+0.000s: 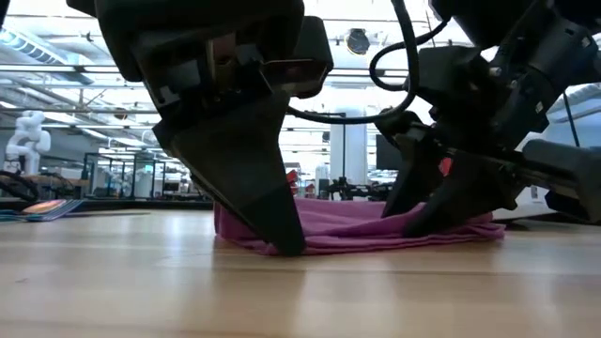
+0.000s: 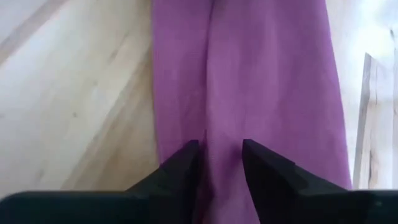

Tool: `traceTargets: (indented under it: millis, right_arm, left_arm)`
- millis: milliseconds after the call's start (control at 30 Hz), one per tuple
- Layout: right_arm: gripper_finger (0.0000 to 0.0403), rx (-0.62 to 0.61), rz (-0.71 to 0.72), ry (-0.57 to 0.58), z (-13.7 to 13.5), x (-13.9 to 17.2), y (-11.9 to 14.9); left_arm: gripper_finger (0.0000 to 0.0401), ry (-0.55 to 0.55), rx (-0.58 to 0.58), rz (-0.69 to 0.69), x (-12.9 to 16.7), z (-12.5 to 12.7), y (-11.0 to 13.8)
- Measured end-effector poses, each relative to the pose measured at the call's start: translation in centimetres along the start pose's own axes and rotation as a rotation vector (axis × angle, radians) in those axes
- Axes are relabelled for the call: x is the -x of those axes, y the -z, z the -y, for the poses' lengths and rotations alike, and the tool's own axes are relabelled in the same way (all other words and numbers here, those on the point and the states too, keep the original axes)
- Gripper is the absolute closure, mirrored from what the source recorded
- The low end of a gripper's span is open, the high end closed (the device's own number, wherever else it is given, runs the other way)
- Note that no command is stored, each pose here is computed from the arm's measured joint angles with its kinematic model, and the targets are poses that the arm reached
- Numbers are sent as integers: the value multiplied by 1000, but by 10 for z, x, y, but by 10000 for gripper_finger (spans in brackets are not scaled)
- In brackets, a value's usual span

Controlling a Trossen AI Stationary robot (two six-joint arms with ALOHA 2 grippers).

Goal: Set table place
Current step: Fold the pink table napkin

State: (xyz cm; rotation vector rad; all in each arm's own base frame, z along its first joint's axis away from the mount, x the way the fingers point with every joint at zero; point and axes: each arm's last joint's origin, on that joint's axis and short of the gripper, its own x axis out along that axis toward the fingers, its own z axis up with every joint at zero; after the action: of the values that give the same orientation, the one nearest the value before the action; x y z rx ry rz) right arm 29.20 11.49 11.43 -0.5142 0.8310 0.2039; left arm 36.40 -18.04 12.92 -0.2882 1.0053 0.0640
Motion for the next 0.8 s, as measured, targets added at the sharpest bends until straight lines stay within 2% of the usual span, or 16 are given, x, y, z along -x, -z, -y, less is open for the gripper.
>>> traceTargets:
  millis: [233, 800]
  right_arm:
    - [393, 15, -25, -2, 3, -1, 3]
    - [403, 70, -3, 12, -7, 6, -2]
  left_arm:
    - [306, -1, -2, -17, 0, 0, 1]
    - [306, -41, 6, -84, -2, -6, 14]
